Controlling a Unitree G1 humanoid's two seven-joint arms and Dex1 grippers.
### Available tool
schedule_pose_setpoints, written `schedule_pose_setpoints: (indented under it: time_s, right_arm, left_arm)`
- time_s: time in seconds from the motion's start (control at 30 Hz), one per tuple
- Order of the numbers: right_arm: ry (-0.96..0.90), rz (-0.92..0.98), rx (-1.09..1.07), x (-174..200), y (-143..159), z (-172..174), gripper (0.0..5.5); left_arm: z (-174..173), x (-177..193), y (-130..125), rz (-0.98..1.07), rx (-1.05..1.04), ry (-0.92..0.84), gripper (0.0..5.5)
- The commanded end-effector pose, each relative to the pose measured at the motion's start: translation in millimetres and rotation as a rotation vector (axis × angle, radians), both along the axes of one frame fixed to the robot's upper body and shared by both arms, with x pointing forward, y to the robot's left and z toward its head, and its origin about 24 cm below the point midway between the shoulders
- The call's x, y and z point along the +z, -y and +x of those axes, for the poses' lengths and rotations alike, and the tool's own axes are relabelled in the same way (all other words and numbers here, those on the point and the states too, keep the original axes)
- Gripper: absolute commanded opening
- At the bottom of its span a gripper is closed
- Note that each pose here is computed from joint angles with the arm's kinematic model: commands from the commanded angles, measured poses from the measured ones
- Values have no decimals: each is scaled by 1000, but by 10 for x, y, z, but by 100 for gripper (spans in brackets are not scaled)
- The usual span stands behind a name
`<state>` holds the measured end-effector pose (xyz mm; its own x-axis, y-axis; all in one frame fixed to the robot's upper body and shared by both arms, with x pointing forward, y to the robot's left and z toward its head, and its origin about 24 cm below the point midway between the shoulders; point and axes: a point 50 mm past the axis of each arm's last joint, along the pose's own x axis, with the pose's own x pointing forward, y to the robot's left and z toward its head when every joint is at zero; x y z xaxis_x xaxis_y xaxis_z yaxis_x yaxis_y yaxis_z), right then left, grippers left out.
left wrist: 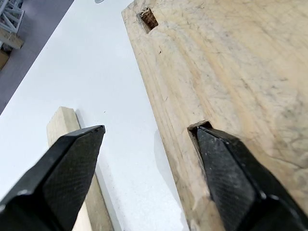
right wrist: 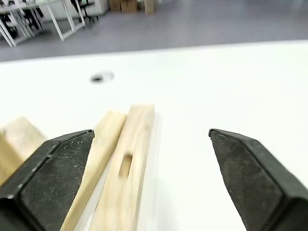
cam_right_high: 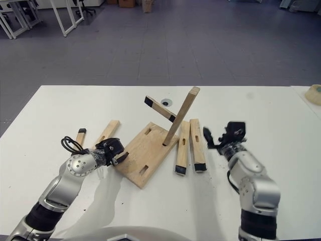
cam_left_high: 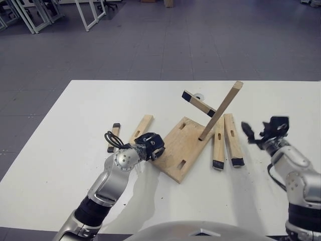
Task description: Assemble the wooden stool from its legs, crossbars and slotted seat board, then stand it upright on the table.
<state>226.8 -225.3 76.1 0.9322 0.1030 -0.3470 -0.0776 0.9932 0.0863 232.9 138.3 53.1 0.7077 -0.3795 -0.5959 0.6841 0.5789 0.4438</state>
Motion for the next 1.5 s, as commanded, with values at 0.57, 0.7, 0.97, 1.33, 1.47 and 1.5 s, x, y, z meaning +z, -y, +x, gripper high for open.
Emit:
schedule_pose_setpoints:
  time_s: [0.57,0.7,0.97,1.33,1.47,1.5]
  right_arm:
    - [-280,-164,-67,-482,-187,-344,370]
    - [-275,-109,-91,-503,-162,-310,298]
    - [-6,-147,-151,-172,68,37,204]
    - [669,81,46,1219,-102,539,204]
    - [725,150,164,1419,-249,635,204]
    - [721,166,182,1418,-276,651,204]
  left_arm:
    - [63,-19,171,-228,330,-148,354]
    - [9,102,206,-298,282,-206,354]
    - [144,518,200,-465,277,-115,354]
    - [114,166,-81,-206,171,-85,354]
    - [39,41,-104,-185,155,-149,354]
    - [24,16,-120,-172,152,-165,354]
